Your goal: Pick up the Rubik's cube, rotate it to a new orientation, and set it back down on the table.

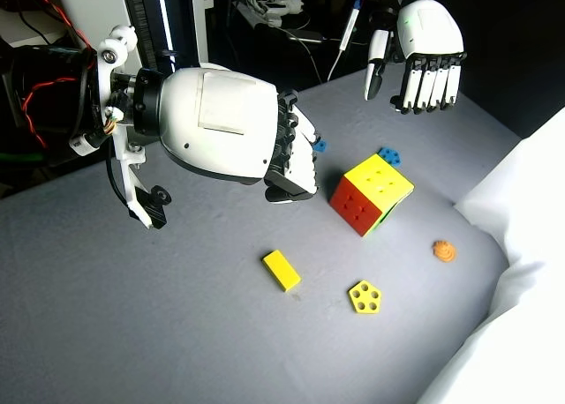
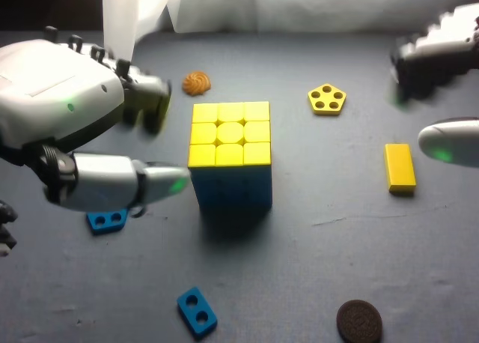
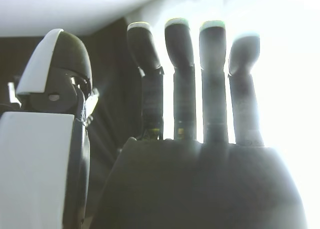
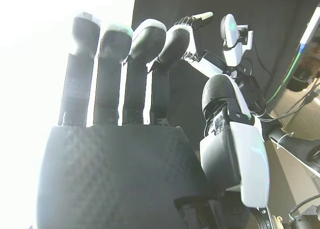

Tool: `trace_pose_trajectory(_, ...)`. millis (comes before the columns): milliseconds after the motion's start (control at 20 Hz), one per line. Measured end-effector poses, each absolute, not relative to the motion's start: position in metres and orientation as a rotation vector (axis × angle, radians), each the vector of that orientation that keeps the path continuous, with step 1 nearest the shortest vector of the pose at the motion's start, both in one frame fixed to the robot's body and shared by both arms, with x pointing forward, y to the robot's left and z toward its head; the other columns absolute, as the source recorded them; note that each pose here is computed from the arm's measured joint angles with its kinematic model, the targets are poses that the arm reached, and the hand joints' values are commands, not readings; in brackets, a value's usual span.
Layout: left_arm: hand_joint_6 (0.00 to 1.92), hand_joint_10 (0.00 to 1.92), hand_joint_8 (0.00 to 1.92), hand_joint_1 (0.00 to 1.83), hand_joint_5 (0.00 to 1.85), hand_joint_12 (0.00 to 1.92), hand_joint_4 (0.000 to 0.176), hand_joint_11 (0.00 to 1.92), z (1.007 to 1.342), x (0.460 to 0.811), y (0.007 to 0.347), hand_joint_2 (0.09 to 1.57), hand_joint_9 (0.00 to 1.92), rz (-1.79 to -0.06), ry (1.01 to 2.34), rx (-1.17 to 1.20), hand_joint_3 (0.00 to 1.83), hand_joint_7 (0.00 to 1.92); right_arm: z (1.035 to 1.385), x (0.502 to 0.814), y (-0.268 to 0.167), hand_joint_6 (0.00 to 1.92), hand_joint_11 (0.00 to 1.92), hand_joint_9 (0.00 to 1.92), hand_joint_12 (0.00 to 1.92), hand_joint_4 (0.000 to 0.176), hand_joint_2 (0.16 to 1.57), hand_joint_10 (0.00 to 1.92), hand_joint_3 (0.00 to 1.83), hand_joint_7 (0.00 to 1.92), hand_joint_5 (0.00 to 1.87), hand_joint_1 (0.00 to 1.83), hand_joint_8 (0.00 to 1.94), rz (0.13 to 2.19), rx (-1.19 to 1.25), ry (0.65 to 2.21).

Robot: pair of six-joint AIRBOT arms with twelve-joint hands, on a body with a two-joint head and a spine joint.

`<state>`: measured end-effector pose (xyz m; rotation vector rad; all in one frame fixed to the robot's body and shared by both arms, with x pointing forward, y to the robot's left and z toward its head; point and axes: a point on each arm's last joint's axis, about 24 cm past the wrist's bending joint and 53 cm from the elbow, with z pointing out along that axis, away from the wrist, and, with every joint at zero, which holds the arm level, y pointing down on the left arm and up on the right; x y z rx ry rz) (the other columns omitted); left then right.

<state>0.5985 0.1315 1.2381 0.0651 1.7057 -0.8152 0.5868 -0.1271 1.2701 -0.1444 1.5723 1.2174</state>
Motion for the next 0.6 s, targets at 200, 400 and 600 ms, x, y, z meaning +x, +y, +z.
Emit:
trace_pose_trajectory(200, 0.0, 0.0, 0.0, 0.0, 0.0, 0.0, 0.0, 0.01, 1.238, 0.602, 0.137, 1.2, 0.0, -0.796, 1.704, 0.038, 0.01, 0.0, 1.273, 0.587, -0.127, 0.0, 0.0, 0.0, 0.0, 0.0, 1.27, 0.0, 0.04, 0.0, 0.0, 0.0, 0.0, 1.226, -0.139, 1.561)
trace_pose_trajectory(400, 0.0, 0.0, 0.0, 0.0, 0.0, 0.01, 0.0, 0.02, 1.236, 0.604, 0.137, 1.21, 0.0, -0.803, 1.715, 0.011, 0.01, 0.0, 1.273, 0.586, -0.126, 0.0, 0.0, 0.0, 0.0, 0.0, 1.27, 0.0, 0.04, 0.0, 0.0, 0.0, 0.0, 1.226, -0.146, 1.561)
trace_pose_trajectory(600, 0.0, 0.0, 0.0, 0.07, 0.0, 0.01, 0.0, 0.01, 1.235, 0.613, 0.127, 1.21, 0.0, -0.795, 1.721, -0.031, 0.01, 0.0, 1.273, 0.586, -0.127, 0.0, 0.0, 0.0, 0.0, 0.0, 1.27, 0.0, 0.03, 0.0, 0.0, 0.0, 0.0, 1.223, -0.148, 1.56)
